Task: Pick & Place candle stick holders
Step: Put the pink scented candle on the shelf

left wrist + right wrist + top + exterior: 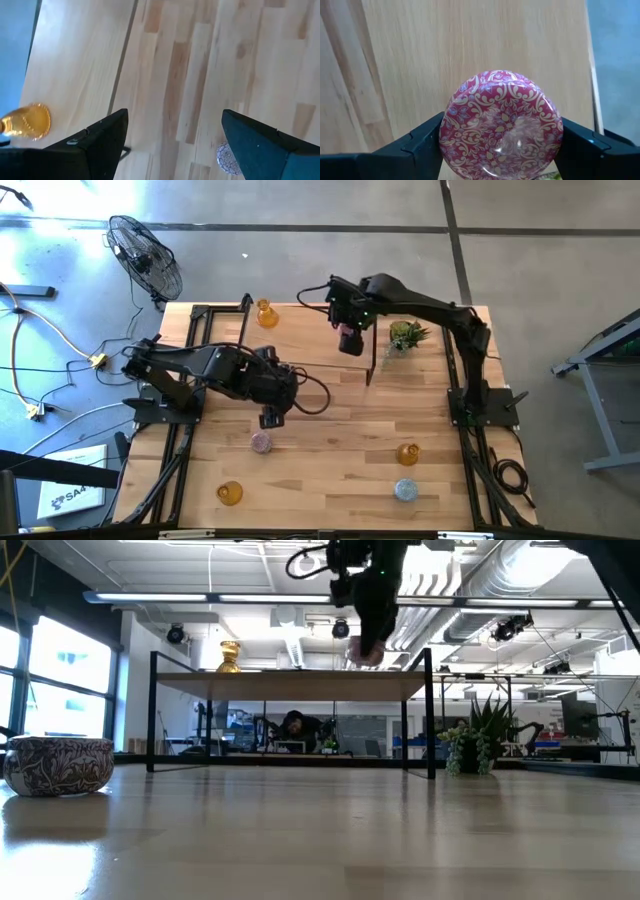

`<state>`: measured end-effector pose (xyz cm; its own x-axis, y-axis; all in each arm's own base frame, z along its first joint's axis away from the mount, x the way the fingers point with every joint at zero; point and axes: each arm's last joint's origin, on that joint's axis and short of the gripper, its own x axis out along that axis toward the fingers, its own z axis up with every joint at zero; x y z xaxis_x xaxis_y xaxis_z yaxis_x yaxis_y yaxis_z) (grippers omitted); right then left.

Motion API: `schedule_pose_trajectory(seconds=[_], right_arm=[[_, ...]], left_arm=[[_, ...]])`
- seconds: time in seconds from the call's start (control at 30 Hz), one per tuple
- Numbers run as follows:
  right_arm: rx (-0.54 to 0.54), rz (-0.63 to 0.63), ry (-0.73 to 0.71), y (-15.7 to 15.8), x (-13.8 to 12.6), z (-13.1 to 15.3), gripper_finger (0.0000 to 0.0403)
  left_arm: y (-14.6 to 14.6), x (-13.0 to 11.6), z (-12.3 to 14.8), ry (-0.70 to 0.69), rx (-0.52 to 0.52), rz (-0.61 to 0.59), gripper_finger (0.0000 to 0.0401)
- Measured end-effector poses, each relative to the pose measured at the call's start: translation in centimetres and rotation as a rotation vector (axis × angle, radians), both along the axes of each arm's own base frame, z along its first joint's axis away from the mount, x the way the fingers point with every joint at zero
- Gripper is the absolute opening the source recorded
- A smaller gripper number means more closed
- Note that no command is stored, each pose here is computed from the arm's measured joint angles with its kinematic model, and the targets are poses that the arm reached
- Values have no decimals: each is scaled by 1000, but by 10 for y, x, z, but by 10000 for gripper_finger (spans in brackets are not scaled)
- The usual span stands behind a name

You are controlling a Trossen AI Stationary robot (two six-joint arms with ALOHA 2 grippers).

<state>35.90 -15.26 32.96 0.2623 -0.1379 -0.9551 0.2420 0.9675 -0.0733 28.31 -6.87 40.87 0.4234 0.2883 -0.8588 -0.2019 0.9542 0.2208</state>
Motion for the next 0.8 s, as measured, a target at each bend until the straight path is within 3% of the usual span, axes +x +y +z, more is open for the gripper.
schedule_pose_trajectory(seconds=[0.37, 0.8], right_arm=[[29, -140, -26, -47, -23, 1, 285], [101, -152, -13, -39, -22, -3, 314]], left_arm=[[0, -3, -1, 18, -28, 41, 314], [0, -3, -1, 12, -48, 78, 314]])
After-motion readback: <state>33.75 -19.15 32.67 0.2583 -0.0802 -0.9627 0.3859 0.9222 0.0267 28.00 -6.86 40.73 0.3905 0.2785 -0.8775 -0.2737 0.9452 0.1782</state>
